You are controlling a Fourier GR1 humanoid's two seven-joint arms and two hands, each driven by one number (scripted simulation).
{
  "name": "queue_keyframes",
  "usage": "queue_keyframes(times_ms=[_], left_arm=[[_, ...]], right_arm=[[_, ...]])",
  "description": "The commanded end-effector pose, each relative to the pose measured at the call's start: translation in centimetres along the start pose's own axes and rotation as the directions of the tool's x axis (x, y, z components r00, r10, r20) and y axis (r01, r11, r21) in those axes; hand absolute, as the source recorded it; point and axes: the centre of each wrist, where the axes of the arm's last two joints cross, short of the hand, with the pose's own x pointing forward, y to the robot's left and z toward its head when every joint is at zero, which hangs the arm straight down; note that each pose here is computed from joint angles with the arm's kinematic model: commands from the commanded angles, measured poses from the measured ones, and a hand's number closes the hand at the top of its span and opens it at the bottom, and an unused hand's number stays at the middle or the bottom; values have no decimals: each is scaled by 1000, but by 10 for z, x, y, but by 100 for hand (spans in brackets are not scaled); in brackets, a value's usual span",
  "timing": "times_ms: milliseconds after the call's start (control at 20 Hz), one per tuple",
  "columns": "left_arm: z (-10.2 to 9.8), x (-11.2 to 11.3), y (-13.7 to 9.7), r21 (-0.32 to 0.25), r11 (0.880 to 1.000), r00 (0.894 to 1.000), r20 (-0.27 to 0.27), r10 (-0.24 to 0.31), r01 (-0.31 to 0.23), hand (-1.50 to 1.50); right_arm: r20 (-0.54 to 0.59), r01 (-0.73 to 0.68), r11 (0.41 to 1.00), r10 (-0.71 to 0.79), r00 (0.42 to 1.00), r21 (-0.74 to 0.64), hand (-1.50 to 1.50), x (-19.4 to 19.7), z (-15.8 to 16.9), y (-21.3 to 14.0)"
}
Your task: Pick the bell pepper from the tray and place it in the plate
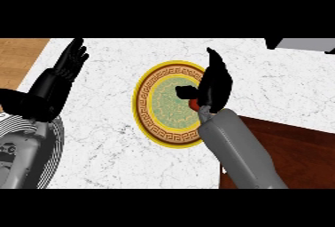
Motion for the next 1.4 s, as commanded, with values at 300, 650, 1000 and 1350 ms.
queue_keyframes(times_ms=[300,650,1000,1350], left_arm=[[13,-4,0,24,1000,1000,-27,-7,8,0],[16,-15,25,97,995,998,-66,-13,19,0],[30,-23,20,104,994,998,-61,-22,28,0],[26,-5,36,92,996,998,-56,-14,19,0]], right_arm=[[-9,366,911,-374,927,-188,-150,20,-12,9],[-5,471,857,-482,876,-209,-150,-6,16,0],[44,488,849,-490,871,-202,-150,-75,58,-46],[32,453,870,-456,889,-194,-150,-115,101,-83]])
